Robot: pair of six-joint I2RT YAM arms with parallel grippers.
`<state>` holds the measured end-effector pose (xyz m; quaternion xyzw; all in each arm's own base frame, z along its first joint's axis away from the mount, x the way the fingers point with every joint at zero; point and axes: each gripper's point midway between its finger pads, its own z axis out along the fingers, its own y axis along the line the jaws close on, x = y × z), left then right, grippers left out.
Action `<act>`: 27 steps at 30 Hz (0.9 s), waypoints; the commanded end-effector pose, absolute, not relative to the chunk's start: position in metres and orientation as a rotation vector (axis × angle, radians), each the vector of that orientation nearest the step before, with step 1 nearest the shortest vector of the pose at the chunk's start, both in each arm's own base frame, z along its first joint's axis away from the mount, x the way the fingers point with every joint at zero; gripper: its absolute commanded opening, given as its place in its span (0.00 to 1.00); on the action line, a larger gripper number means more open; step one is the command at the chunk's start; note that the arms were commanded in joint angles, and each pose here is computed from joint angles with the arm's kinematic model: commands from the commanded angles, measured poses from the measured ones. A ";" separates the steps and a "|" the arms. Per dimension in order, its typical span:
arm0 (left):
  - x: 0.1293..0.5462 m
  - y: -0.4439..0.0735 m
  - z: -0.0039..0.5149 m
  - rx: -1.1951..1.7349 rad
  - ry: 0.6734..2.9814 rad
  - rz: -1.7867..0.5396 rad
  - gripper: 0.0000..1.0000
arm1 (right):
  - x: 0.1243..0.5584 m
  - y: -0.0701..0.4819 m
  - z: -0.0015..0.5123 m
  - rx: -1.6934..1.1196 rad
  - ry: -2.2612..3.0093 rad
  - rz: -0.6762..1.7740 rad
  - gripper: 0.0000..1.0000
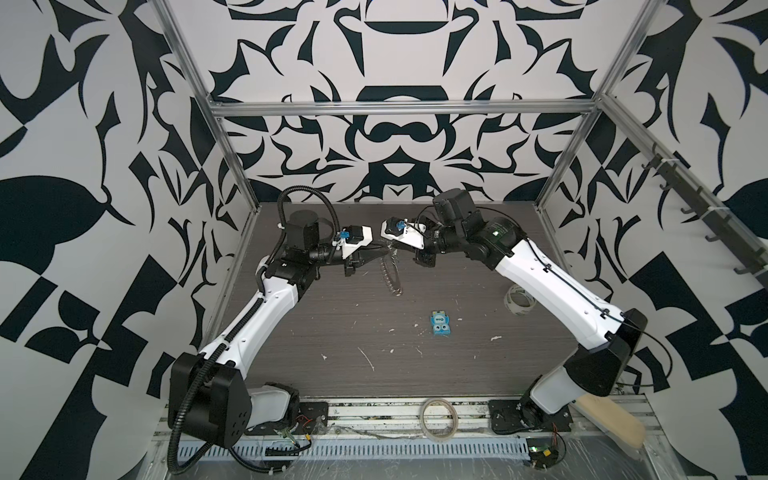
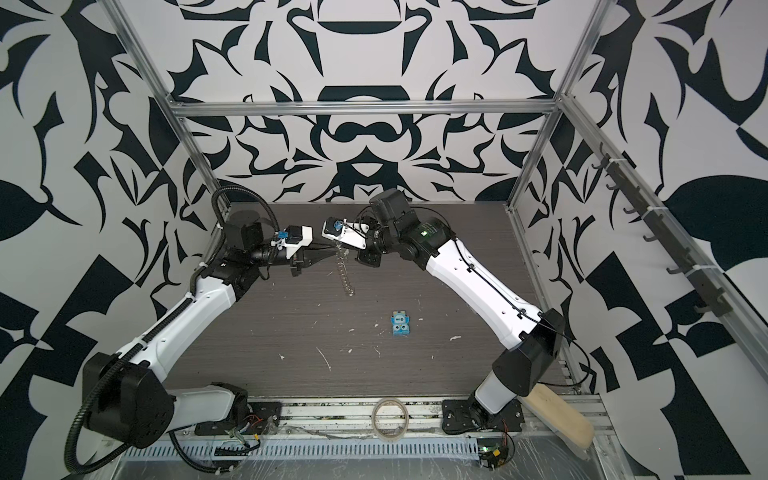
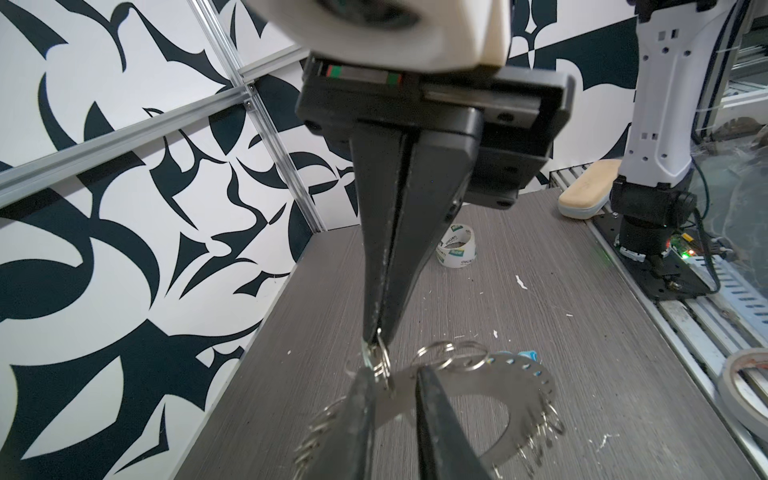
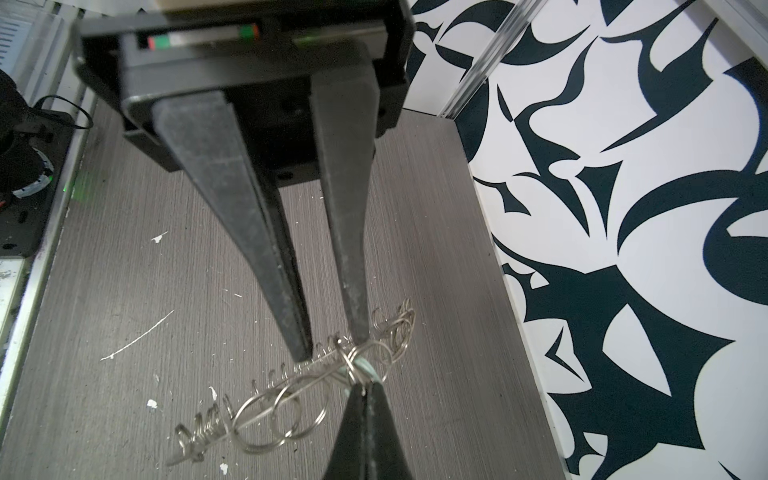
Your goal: Remove the keys from the keyring
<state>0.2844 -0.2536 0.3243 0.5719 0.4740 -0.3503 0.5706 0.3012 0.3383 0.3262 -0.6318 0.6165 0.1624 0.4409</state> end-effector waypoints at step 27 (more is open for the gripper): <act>0.292 -0.257 0.329 1.296 1.113 -0.881 0.12 | 0.298 0.351 0.363 -1.507 1.412 0.474 0.00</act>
